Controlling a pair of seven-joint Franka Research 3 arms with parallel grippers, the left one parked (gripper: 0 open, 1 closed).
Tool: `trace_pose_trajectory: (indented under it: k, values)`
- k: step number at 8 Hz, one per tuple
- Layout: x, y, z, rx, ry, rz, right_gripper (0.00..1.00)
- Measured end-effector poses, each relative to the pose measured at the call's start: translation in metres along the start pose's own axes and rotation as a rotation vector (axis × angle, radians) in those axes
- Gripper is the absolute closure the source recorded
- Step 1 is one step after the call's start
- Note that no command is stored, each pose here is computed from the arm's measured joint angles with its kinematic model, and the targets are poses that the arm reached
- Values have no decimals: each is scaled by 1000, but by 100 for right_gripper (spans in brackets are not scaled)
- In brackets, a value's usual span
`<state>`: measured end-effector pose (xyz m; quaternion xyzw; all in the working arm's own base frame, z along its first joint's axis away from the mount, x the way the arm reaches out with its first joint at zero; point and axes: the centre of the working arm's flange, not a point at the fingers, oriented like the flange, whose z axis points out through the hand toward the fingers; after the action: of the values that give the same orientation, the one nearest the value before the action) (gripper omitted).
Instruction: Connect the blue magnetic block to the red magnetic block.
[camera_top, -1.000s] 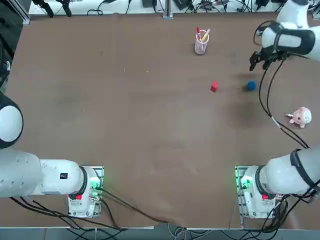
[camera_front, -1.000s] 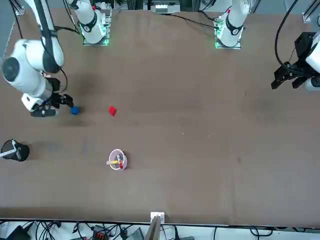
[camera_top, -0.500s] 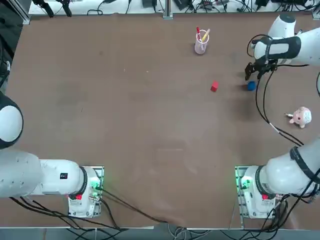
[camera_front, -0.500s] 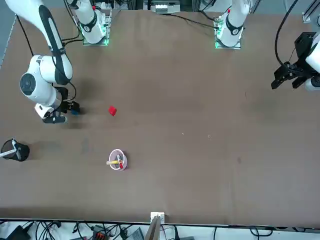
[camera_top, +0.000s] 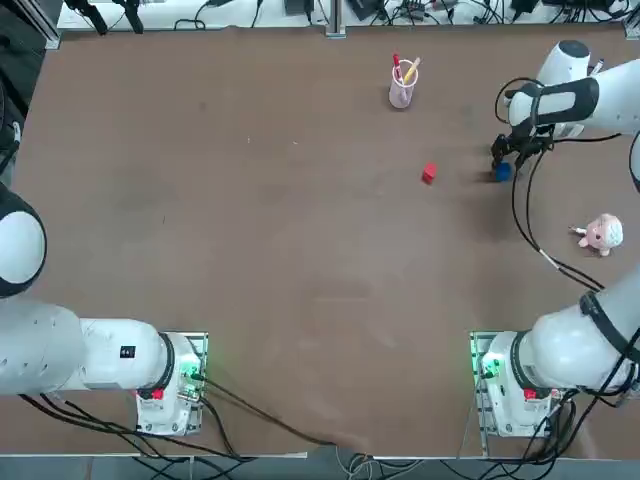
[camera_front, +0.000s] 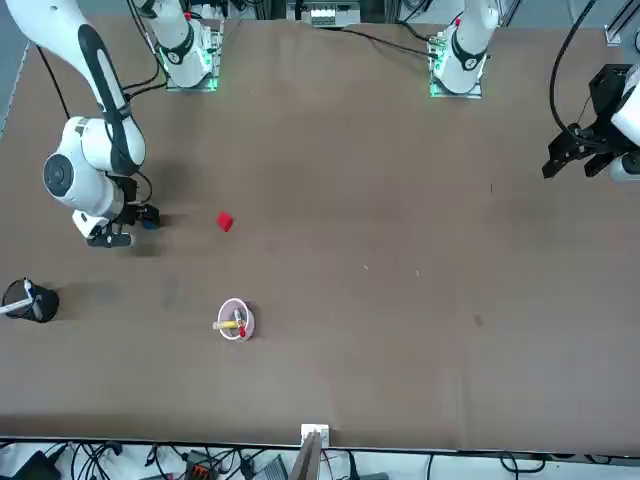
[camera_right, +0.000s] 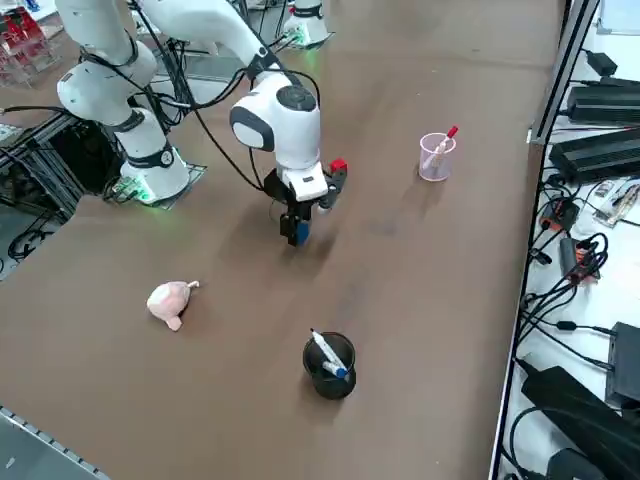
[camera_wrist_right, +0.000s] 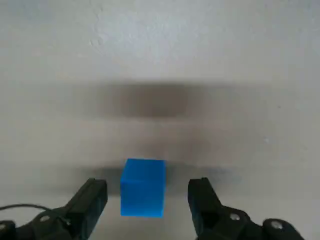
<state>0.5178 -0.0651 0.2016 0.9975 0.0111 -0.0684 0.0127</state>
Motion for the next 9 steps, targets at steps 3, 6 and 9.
trace_pose_trajectory:
  k: [3, 6, 9]
  values:
    - [-3, 0, 8, 2, -15, 1, 37]
    - [0, -4, 5, 2, -7, -7, 53]
    - [13, -35, -7, 3, 24, -37, 53]
